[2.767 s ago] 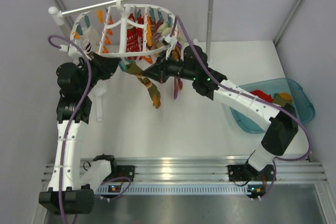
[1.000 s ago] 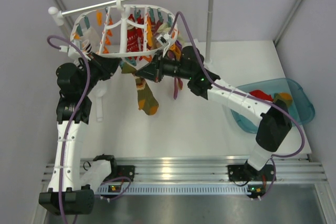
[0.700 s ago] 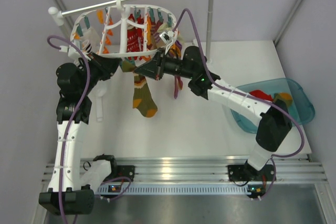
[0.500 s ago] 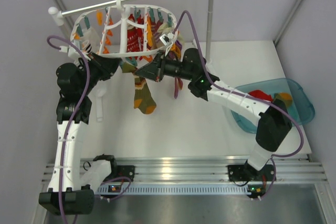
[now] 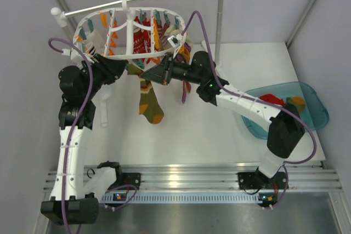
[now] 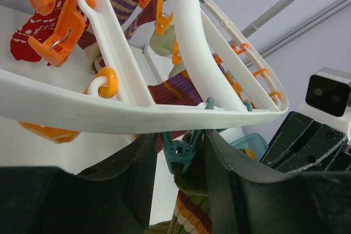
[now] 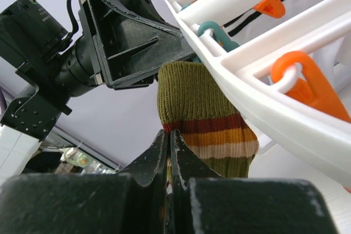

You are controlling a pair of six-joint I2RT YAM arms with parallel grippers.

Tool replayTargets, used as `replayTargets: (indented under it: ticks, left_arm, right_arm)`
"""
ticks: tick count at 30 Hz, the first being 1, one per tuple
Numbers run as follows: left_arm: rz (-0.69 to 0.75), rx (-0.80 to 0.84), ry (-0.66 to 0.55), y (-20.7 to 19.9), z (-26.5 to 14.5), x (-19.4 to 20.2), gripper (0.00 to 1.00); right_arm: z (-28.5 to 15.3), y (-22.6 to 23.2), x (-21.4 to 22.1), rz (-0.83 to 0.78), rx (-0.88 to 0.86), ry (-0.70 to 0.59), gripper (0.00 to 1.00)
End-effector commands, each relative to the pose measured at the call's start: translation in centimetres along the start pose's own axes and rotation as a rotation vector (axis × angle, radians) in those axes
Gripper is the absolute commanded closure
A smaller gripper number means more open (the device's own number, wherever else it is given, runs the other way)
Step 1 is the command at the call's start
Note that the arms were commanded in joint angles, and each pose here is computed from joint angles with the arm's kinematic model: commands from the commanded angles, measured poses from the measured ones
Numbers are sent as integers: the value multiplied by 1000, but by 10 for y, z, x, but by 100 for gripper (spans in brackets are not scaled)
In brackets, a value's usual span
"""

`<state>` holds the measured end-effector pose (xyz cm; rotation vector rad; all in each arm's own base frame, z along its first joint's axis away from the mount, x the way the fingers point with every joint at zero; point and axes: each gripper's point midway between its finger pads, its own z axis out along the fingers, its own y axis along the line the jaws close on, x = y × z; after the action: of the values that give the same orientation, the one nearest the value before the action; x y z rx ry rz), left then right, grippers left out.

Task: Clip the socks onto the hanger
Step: Clamp the sock onto the hanger.

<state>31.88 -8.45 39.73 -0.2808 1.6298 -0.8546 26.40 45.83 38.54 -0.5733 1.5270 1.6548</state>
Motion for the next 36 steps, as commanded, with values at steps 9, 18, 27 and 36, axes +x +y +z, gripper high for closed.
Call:
replayTargets:
  ticks: [9, 18, 27, 36]
  left_arm:
    - [35, 30, -81, -19, -14, -22, 39]
    - [94, -15, -100, -16, -25, -25, 34]
    - [89, -32, -90, -11, -23, -23, 36]
    - [132, 66, -37, -28, -26, -14, 36]
  right_arm:
    - [-4, -2, -26, -67, -13, -67, 100]
    - [-10, -9, -13, -168, 8, -8, 86]
    - [-24, -9, -9, -304, 40, 30, 72]
    - [-38, -22, -21, -500, 108, 2, 54]
